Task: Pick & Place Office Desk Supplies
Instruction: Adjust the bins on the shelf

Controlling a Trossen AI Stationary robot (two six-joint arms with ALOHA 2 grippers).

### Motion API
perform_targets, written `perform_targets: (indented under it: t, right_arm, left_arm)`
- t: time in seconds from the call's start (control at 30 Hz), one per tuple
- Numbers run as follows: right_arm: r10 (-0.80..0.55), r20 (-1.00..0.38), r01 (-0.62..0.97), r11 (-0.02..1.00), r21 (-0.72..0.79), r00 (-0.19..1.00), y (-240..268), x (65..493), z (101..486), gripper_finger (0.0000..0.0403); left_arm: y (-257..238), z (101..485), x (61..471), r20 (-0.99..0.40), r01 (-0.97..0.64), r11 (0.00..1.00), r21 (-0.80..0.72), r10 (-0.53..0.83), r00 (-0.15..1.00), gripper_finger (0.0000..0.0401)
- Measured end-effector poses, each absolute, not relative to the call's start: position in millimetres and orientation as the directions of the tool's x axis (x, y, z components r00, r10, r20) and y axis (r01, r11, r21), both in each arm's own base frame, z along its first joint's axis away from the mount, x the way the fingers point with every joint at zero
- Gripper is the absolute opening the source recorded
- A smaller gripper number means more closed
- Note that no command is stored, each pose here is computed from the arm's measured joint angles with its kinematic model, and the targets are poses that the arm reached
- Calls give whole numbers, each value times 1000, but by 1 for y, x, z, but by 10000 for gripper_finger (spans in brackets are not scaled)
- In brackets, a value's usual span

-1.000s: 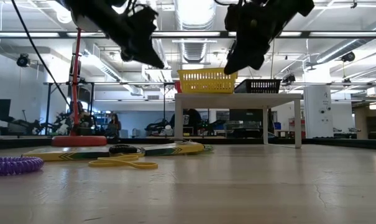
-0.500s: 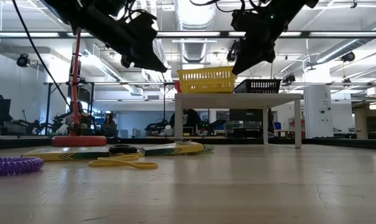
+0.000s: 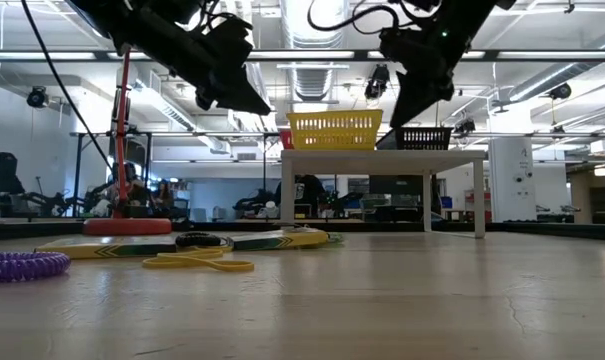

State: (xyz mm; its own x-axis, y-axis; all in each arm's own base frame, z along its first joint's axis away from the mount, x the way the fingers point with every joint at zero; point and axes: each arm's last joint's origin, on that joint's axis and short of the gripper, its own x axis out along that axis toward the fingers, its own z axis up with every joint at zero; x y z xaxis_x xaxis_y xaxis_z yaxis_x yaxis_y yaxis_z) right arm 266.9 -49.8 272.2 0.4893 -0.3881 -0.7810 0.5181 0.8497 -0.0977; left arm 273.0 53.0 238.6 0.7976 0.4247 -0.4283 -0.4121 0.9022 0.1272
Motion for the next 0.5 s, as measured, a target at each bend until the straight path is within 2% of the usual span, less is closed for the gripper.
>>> perform_targets:
  t: [0.1, 0.23, 0.5]
  right_arm:
    - [-394, -799, 534, 838, -110, 455, -50, 262, 271, 31]
    - [-466, -766, 580, 800, -151, 444, -58, 265, 271, 31]
    - [-507, -734, 601, 781, -170, 452, -80, 277, 262, 31]
  left_arm:
    - [53, 239, 273, -429, -426, 899, 102, 426, 796, 3]
    - [63, 235, 275, -427, -452, 886, 104, 450, 784, 3]
    - [75, 213, 294, -411, -417, 881, 225, 474, 779, 3]
